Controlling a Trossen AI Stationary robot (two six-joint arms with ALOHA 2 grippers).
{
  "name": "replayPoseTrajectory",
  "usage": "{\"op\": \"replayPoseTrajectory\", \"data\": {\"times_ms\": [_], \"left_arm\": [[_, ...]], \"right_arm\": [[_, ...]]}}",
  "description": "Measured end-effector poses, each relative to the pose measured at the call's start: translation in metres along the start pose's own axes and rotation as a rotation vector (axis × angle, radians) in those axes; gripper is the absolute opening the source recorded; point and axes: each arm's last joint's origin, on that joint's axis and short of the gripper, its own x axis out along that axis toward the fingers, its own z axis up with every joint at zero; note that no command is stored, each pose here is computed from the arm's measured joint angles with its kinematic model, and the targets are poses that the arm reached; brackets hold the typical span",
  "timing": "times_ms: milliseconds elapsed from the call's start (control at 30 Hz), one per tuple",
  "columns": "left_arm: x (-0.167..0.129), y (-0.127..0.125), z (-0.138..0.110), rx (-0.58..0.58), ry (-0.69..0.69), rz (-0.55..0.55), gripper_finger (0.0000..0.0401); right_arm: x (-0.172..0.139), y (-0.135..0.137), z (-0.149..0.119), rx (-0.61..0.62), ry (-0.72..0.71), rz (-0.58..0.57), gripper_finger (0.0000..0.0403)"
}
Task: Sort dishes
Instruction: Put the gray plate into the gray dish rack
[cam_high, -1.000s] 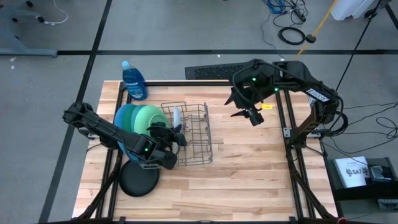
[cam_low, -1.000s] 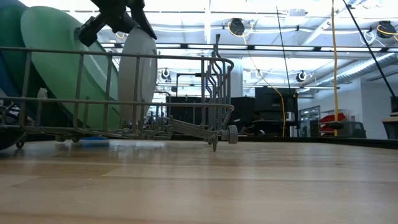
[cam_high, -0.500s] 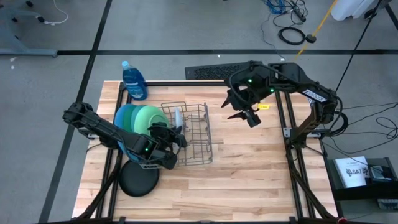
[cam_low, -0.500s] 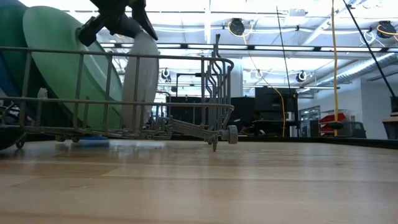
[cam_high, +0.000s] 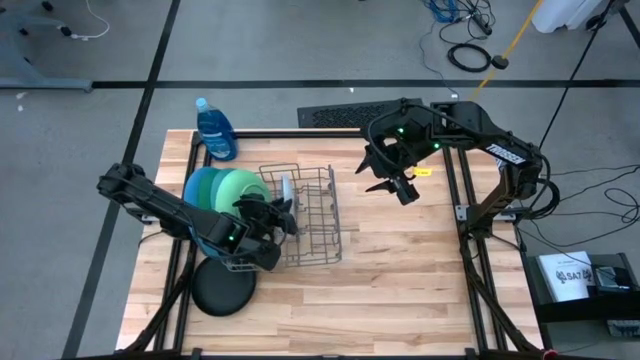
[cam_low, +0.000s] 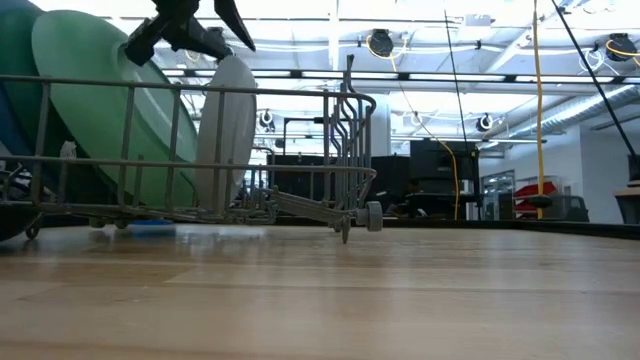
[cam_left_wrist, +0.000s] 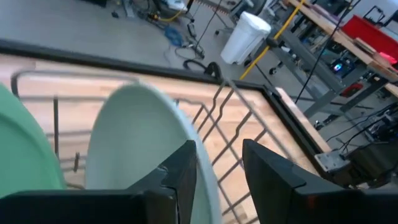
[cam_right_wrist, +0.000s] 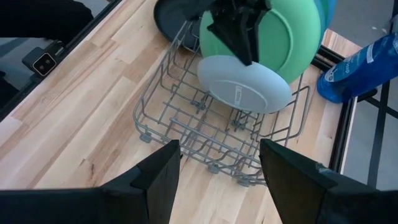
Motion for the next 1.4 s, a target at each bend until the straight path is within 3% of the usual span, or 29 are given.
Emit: {"op": "replayPoseTrajectory", "data": {"times_ms": [233,633,900,1067,1200,1400], "left_arm": [[-0.009,-0.003,0.02,0.048,-0.039,-0.048,0.013],[-0.007,-0.029,0.03,0.341,0.057,-0.272,0.013],[0.01,-0.019,0.032,0.606,0.137,-0.245,0.0125],[0.018,-0.016,0.035,0.729,0.16,-0.24,0.0074],[0.026,-0.007,0.037,0.728,0.198,-0.172,0.0014],[0.036,0.01,0.042,0.621,0.301,-0.039,0.0007]], "right_arm": [[0.0,0.0,0.0,0.0,-0.001,-0.001,0.0212],[0.0,-0.002,0.003,-0.008,-0.034,-0.021,0.0212],[0.0,-0.002,0.004,0.014,-0.039,-0.025,0.0212],[0.0,-0.002,0.004,0.028,-0.04,-0.025,0.0212],[0.0,-0.002,0.004,0.033,-0.04,-0.025,0.0212],[0.0,-0.003,0.004,0.04,-0.042,-0.026,0.0212]]}}
